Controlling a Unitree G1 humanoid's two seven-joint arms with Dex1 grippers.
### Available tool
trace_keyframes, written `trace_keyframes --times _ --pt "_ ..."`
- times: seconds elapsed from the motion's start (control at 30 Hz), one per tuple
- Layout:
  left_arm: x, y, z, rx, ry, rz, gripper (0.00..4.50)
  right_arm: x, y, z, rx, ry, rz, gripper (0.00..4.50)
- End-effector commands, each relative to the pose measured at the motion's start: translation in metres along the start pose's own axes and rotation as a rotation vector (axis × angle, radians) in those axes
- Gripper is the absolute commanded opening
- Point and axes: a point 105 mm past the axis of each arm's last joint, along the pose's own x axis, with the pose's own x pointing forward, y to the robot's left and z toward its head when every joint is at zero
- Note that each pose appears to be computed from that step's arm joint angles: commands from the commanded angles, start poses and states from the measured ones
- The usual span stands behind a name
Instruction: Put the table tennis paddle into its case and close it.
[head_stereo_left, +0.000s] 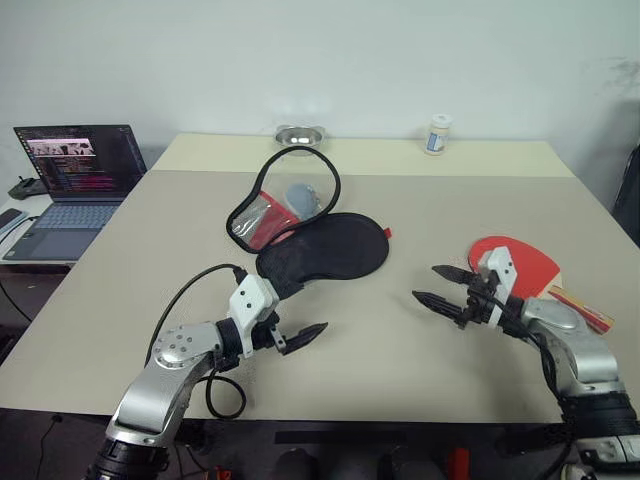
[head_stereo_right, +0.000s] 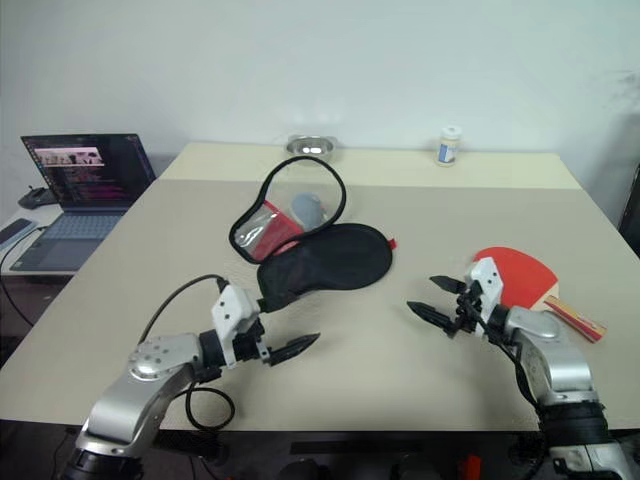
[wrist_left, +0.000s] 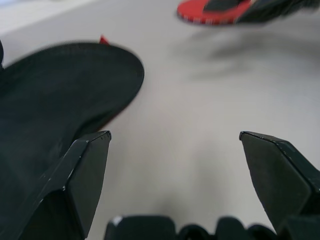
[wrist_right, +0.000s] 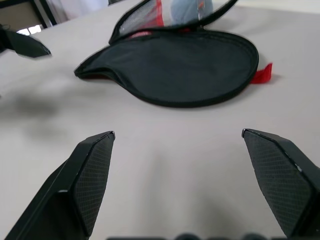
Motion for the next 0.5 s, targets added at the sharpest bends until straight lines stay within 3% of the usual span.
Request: trace_keyframes --times 0.03,0.27,0.37,0.5 --pt "0.003 0.010 0.007 0.026 -0.038 0.019 4.50 -0.009 -0.002 0.016 -0.049 -0.018 -0.017 4.49" --pt "0.008 0.026 -0.002 0.080 -0.027 0.024 4.50 -0.017 0.000 0.029 -0.072 -0.012 -0.046 4.49" --pt "0.009 0.041 -0.002 0.104 -0.010 0.022 4.50 -0.016 0.013 0.058 -0.072 -0.063 -0.006 4.49" --pt "0.007 0.058 -0.004 0.145 0.017 0.019 4.50 -0.011 0.041 0.073 -0.074 -0.069 0.101 4.49"
